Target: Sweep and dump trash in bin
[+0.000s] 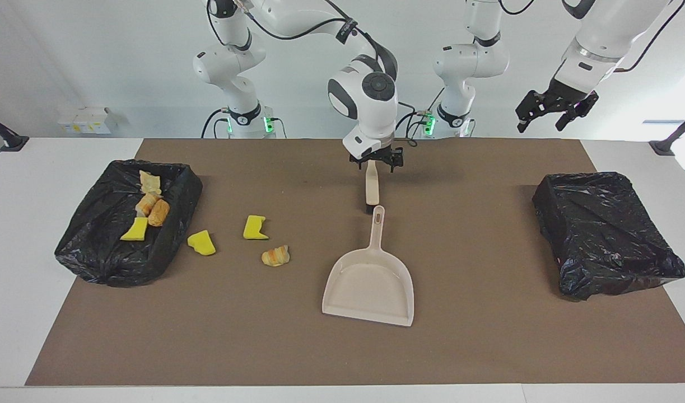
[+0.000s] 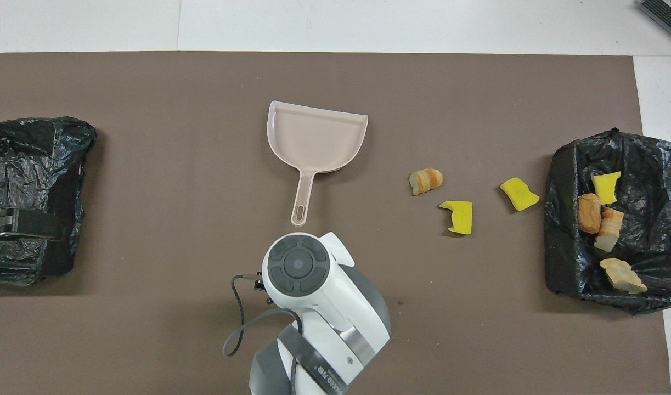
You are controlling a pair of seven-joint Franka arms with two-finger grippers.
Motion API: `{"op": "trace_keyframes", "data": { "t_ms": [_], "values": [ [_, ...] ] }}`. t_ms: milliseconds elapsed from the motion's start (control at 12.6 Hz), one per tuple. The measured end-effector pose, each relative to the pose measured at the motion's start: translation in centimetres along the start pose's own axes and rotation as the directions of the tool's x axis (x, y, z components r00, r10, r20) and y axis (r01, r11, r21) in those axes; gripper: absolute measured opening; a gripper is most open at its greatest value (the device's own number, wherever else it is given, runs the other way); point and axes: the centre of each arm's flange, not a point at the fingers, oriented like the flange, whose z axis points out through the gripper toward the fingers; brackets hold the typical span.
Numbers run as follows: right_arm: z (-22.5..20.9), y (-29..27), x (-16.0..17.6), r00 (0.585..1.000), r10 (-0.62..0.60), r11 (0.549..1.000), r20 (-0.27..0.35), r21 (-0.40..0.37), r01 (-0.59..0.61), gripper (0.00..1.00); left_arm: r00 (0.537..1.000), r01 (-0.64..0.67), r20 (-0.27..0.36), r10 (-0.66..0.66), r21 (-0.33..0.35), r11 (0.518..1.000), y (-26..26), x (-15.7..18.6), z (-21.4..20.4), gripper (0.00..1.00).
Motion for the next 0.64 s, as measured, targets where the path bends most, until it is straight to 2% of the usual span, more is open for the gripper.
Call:
{"op": "trace_keyframes", "data": {
  "t_ms": [239,398,637],
  "values": [
    [3.1,2.2,-3.9,1.0,0.008,1.0,-0.015,0.027,-0.008,1.0,1.0,0.0,0.0,0.0,0.0,1.0,0.0,0.0,0.0,1.0],
    [4.3,4.0,-5.8,1.0,0.0,1.0,-0.016,0.018,0.0,1.0,1.0,0.0,0.0,0.0,0.0,1.0,0.0,0.0,0.0,1.0],
    [4.7,4.9,-8.2,1.0,0.011,0.999,0.021,0.03,-0.011,0.96,1.0,0.0,0.0,0.0,0.0,1.0,0.0,0.0,0.0,1.0]
  ]
}}
